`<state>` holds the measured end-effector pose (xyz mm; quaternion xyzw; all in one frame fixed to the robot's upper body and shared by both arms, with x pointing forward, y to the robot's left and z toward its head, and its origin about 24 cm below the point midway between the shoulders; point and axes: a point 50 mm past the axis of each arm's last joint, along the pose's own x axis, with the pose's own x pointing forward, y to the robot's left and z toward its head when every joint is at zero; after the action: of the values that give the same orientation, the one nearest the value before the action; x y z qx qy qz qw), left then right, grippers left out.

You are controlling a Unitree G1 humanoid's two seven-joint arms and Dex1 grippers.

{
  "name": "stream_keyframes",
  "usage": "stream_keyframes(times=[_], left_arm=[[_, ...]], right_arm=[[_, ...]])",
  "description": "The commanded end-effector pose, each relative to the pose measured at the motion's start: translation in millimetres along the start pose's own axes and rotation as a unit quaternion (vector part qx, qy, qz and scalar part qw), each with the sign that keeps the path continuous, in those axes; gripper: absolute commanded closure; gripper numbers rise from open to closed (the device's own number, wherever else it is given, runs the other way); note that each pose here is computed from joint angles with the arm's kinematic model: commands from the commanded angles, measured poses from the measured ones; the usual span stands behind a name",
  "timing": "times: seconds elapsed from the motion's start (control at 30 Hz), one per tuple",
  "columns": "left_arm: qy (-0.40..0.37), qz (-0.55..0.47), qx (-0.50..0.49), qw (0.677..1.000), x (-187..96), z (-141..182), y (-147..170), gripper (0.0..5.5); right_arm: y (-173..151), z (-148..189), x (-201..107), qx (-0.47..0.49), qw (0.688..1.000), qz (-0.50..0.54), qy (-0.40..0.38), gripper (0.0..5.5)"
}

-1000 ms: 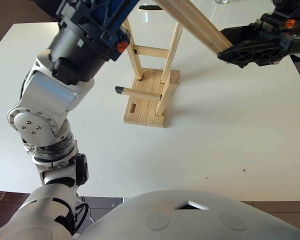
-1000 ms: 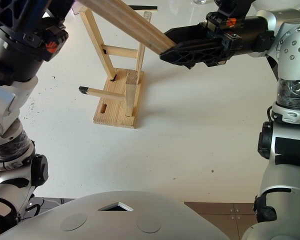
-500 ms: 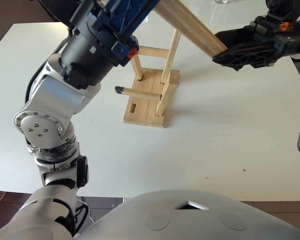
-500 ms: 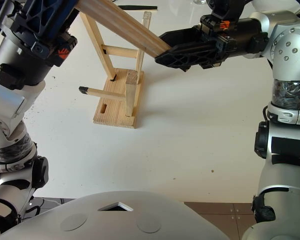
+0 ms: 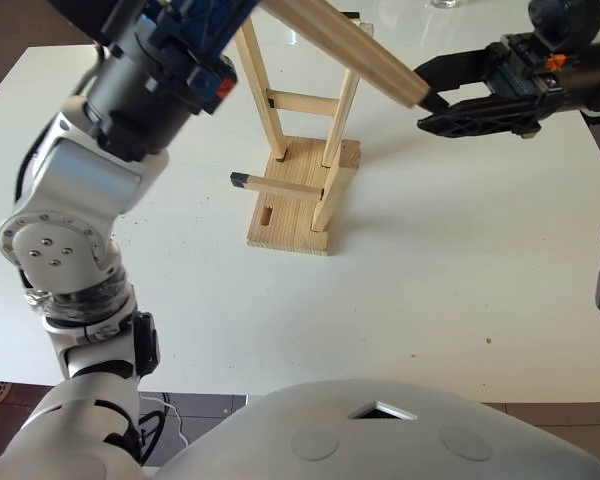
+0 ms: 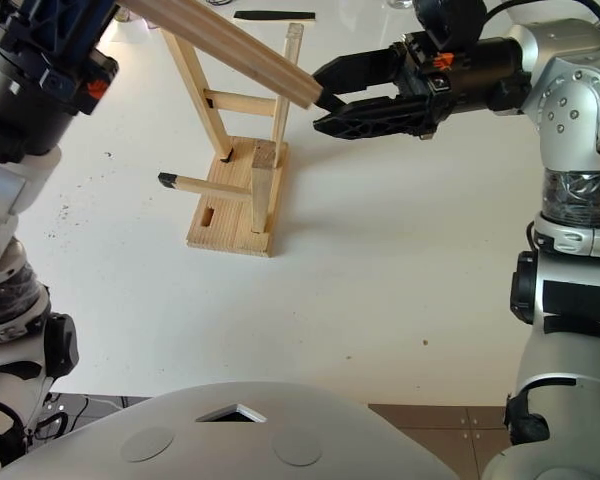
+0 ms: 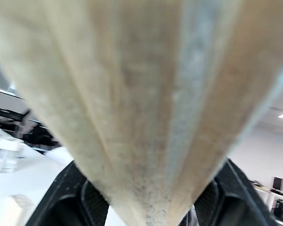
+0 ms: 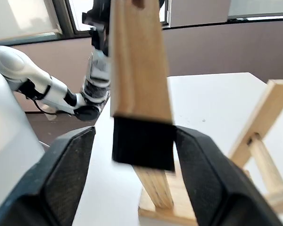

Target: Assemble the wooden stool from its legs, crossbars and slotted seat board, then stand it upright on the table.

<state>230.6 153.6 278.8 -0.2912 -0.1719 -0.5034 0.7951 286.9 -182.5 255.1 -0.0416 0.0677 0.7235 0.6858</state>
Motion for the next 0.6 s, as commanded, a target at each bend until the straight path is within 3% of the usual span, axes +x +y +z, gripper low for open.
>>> stream_keyframes(times=[0.03, 0.2, 0.3, 0.47, 0.6], left_arm=[[0.015, 0.020, 0.101, 0.995, -10.0, 36.9, 14.8, 3.45], [0.139, 0.077, 0.225, 0.961, -51.8, 70.8, 42.2, 3.45], [0.209, 0.108, 0.244, 0.941, -82.2, 75.6, 55.7, 3.45], [0.270, 0.148, 0.247, 0.919, -122.3, 56.2, 71.9, 3.45], [0.252, 0.149, 0.220, 0.931, -132.8, 26.7, 78.4, 3.45]], right_arm=[[-6.3, -2.9, -28.1, -0.037, 0.995, -0.098, 0.003, 2.52], [-1.9, -10.7, -62.1, -0.051, 0.968, -0.239, -0.060, 2.52], [9.8, -27.0, -68.7, -0.040, 0.955, -0.284, -0.073, 2.52], [13.0, -43.2, -68.0, -0.032, 0.943, -0.321, -0.078, 2.52], [1.9, -45.9, -59.9, -0.027, 0.945, -0.315, -0.082, 2.52]])
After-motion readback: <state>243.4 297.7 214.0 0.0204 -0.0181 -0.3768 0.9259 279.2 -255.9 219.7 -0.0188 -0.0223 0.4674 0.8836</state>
